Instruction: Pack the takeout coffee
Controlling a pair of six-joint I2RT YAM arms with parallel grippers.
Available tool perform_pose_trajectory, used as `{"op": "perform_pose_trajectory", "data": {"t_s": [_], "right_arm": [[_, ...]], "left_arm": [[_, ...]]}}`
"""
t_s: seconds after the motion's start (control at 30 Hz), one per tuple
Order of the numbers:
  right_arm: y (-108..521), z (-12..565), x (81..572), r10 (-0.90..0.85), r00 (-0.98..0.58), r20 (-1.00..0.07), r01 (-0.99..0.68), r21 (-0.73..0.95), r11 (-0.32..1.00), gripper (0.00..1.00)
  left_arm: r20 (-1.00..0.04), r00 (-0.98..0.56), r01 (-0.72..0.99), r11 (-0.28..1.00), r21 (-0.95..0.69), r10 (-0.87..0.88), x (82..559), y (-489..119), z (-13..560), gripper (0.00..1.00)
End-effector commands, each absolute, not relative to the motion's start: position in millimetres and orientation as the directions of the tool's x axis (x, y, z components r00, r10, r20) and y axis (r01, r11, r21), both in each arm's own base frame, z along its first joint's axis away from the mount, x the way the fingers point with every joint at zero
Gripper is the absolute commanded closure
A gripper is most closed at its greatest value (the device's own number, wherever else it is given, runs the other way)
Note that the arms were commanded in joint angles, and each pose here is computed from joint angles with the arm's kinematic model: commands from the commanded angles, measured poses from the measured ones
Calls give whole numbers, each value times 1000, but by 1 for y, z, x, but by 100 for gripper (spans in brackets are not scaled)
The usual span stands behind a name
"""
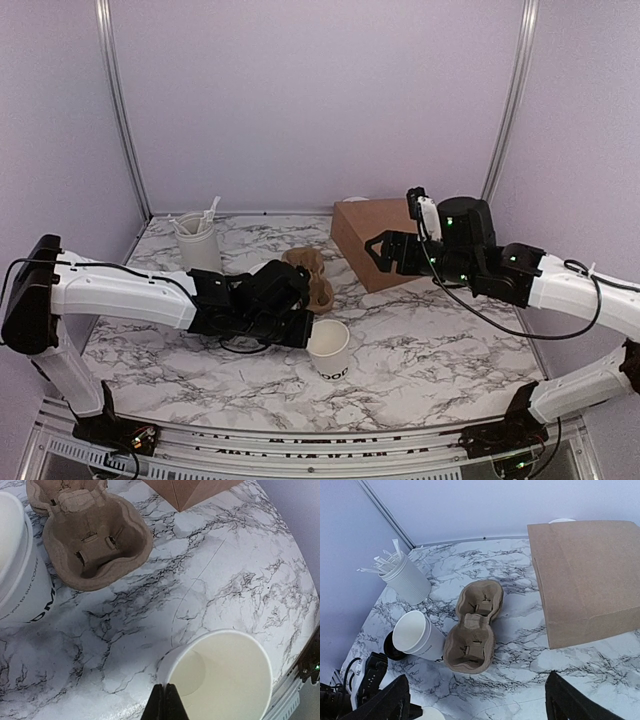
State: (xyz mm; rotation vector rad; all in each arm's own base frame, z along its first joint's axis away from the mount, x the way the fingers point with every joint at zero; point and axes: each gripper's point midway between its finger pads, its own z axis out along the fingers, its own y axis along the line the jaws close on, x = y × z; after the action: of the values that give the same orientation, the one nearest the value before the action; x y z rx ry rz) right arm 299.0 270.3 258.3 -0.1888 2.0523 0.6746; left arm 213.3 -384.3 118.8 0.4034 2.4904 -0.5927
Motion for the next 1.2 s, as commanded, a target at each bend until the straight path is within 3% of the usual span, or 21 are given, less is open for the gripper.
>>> {"op": "perform_pose_trajectory", "data": {"t_s": [0.0,0.53,0.77,0.93,1.03,1.17], "right_arm": [[250,263,293,151,-530,-834,-353,379,855,9],[234,267,280,142,-512,-847,-361,362,859,7],[226,283,289,163,-449,-879,-333,334,882,0],[219,285,295,174,-429,-886,-311,326,893,0],[213,284,301,198,-421,-885,-303,343,889,0],[216,284,305,182,-433,-883,-332,344,878,0]], "left_arm": [[-597,-792,398,848,-349,127,219,-406,124,95],[-649,-756,420,824,-379,86,215,-403,170,58],[-703,-709,443,811,-383,56,219,-387,212,39],[-679,-733,345,836,-428,-45,237,-343,216,23],[-658,-745,268,855,-445,-110,250,-311,210,2],[-641,-740,135,889,-437,-202,266,-264,197,1]]}}
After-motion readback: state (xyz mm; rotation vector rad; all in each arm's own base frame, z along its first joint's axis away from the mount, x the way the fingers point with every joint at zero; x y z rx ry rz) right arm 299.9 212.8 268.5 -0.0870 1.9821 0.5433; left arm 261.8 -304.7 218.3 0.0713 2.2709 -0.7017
